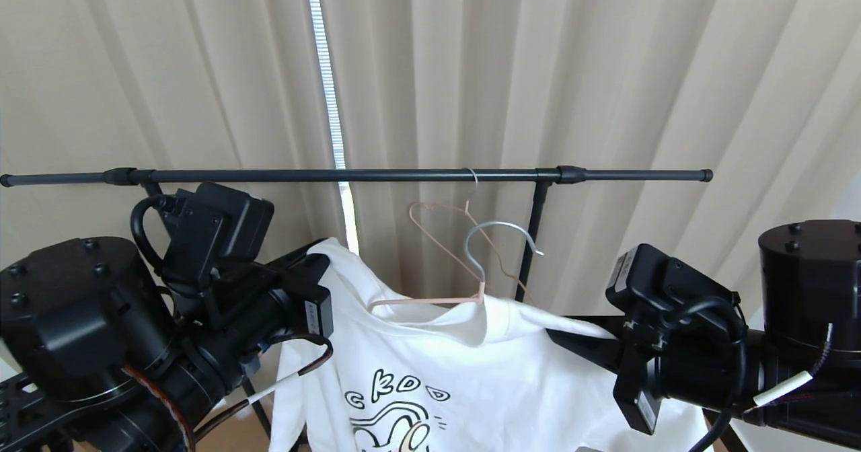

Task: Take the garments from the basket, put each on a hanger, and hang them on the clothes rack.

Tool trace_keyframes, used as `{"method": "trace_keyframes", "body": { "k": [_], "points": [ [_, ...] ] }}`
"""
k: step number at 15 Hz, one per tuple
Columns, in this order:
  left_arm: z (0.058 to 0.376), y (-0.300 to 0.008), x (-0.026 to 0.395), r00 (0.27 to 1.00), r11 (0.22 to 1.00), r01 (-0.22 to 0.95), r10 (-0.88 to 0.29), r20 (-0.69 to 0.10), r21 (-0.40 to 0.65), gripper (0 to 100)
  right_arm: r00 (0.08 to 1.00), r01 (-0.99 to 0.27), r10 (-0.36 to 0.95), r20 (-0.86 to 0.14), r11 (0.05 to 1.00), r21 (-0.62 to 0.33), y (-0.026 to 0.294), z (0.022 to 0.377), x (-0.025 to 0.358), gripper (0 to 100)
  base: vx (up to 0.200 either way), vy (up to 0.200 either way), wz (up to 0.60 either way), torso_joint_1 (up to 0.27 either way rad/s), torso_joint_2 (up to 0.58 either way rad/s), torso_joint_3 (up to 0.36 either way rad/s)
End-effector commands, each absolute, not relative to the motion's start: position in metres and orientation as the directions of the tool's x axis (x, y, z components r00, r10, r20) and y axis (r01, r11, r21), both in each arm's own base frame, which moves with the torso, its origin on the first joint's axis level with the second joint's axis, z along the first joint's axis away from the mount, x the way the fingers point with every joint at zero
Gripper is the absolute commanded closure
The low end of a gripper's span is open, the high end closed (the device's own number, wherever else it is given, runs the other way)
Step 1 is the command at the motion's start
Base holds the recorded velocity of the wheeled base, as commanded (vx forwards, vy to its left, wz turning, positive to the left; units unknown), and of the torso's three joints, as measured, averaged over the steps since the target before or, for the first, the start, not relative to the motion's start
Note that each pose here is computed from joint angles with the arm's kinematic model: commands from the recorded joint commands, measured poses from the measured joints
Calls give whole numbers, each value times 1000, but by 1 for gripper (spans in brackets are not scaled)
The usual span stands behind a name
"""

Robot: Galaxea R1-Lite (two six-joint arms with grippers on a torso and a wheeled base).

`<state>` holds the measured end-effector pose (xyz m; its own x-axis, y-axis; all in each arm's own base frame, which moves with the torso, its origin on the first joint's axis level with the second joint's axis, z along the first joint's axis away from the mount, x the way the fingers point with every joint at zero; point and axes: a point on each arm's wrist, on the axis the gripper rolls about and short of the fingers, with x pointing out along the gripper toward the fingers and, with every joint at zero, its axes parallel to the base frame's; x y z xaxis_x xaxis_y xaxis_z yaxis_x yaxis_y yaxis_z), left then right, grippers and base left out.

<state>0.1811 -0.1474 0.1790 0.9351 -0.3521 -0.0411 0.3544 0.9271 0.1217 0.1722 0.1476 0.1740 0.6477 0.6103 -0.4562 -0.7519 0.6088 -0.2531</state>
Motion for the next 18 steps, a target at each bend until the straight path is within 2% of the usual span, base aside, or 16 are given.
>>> {"method": "trace_keyframes", "body": {
  "k": [1,4,7,12,16,18],
  "points": [
    [179,-153,177,925,917,380,-378,-40,120,100,629,-763,616,-475,605,-226,156,168,176,100,0,0,0,0,0,0],
    [178,-153,176,922,914,386,-383,-46,124,100,616,-771,628,-475,605,-200,161,168,175,100,0,0,0,0,0,0],
    [179,-161,169,905,897,425,-423,-42,119,100,619,-752,622,-479,645,-135,170,166,184,100,0,0,0,0,0,0],
    [183,-169,163,887,879,462,-462,-30,120,100,655,-717,589,-473,681,-144,181,153,195,100,0,0,0,0,0,0],
    [187,-172,164,883,875,468,-467,-42,123,100,644,-724,607,-466,680,-115,192,145,197,100,0,0,0,0,0,0],
    [188,-173,164,883,875,469,-468,-39,115,100,640,-720,623,-449,691,-68,204,137,200,100,0,0,0,0,0,0]
  ]
}}
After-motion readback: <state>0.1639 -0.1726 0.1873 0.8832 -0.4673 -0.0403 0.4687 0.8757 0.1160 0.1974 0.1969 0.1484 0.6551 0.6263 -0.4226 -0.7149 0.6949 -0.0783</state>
